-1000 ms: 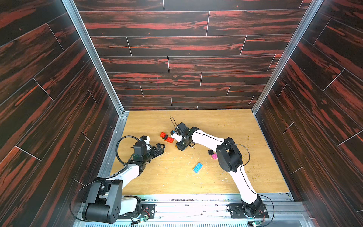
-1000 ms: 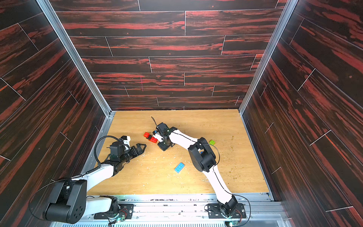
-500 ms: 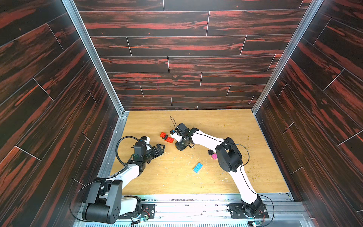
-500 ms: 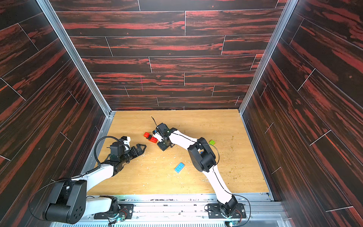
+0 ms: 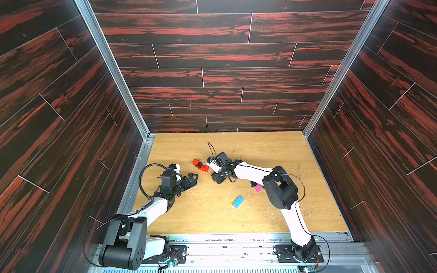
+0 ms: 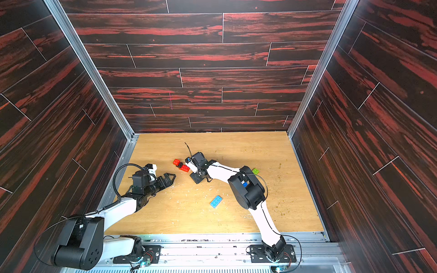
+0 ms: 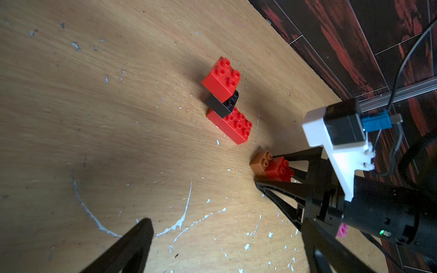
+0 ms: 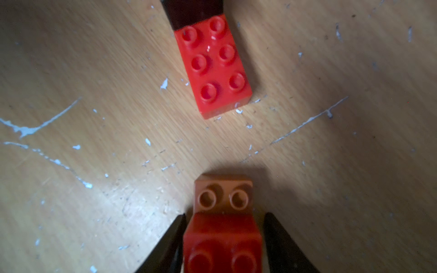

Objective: Assemble the letter v with lego
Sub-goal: Place the lego brick at the center of the board, then pick up the lego brick from the center of the board.

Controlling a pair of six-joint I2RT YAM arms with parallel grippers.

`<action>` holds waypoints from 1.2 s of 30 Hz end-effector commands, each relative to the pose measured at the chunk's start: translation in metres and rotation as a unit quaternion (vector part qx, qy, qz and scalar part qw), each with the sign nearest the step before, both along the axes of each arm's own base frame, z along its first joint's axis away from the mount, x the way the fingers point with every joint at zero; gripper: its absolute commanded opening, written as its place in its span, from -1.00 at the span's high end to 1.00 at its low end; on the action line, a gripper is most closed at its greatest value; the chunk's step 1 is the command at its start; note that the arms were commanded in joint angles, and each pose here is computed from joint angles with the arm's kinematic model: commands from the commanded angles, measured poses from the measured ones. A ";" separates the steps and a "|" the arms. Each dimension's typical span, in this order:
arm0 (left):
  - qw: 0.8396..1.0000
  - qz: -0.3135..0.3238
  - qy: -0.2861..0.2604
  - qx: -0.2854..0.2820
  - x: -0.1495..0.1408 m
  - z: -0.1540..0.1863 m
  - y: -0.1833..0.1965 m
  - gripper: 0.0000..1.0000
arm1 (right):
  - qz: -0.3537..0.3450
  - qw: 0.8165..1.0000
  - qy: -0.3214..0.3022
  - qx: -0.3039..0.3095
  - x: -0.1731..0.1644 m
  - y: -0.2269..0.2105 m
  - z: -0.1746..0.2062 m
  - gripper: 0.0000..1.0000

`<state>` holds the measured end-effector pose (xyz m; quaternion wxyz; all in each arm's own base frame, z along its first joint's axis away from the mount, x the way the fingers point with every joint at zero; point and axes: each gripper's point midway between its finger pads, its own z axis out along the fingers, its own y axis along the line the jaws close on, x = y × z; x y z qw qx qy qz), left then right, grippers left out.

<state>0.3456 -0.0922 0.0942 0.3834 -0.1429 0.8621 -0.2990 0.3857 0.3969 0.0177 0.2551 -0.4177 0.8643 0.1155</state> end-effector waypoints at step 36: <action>1.000 0.003 -0.007 0.006 -0.004 0.002 0.003 -1.00 | -0.017 0.997 0.046 -0.062 -0.035 -0.040 -0.064 0.04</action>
